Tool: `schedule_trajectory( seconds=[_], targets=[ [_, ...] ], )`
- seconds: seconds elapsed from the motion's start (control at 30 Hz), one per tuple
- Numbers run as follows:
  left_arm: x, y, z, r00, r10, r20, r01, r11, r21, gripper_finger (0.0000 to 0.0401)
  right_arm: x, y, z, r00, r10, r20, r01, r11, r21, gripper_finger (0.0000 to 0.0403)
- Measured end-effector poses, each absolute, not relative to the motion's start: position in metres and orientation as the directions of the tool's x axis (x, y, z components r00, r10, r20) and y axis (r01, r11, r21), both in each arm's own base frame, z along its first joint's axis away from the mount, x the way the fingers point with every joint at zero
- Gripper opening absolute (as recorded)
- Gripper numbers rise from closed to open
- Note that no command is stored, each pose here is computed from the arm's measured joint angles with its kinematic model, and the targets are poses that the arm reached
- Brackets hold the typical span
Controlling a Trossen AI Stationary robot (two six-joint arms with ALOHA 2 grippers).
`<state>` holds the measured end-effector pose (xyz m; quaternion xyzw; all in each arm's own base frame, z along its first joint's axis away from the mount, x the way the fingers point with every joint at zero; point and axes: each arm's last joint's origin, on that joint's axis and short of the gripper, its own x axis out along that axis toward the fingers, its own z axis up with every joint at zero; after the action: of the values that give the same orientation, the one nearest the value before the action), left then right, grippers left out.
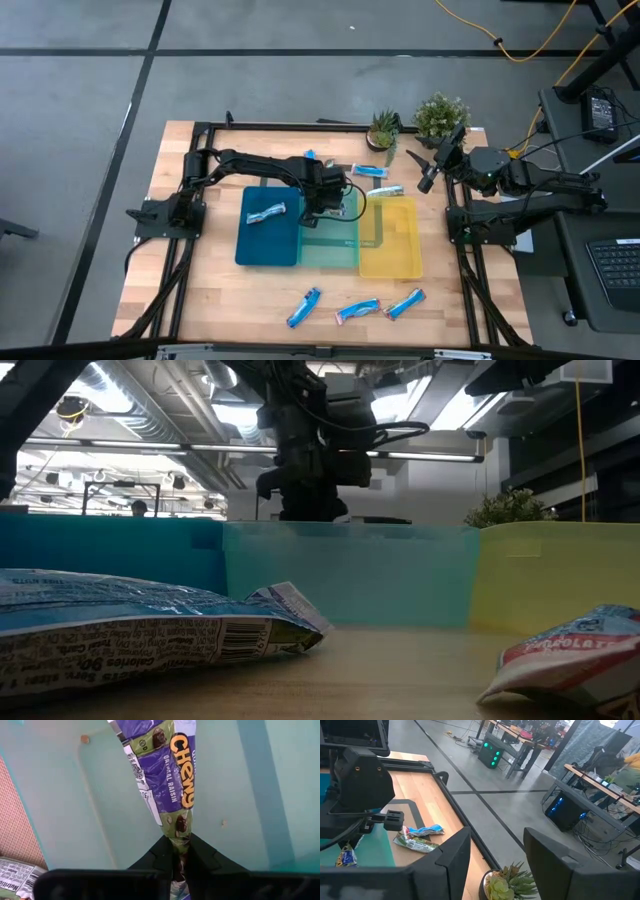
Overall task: Pick and place Granola Bars by type
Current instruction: Put the left blue granola bar into the green bin, then put the blue granola bar into the green bin
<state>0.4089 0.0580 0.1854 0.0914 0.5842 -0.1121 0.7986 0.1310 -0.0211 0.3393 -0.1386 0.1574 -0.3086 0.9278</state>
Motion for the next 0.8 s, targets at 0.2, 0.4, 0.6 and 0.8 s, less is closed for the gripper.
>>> schedule_trajectory(
  seconds=[0.2, 0.4, 0.6, 0.8],
  targets=[
    [0.409, 0.0589, 0.1854, 0.291, -0.043, -0.956, 0.278, 0.96, 0.041, 0.0057, 0.1308, -0.0211, 0.3385, 0.758, -0.616, -0.213, 0.526, 0.771, -0.358, 0.0186],
    [0.409, 0.059, 0.1854, 0.29, -0.037, -0.956, 0.276, 0.96, 0.047, 0.0081, 0.1305, -0.021, 0.338, 0.757, -0.616, -0.218, 0.524, 0.771, -0.361, 0.0186],
    [0.4092, 0.0591, 0.1855, 0.292, -0.036, -0.956, 0.275, 0.96, 0.048, 0.0085, 0.1306, -0.0211, 0.338, 0.757, -0.616, -0.218, 0.524, 0.771, -0.361, 0.0186],
    [0.4111, 0.0593, 0.186, 0.312, -0.033, -0.95, 0.273, 0.96, 0.056, 0.0082, 0.1305, -0.0211, 0.338, 0.757, -0.616, -0.218, 0.524, 0.771, -0.361, 0.0186]
  ],
)
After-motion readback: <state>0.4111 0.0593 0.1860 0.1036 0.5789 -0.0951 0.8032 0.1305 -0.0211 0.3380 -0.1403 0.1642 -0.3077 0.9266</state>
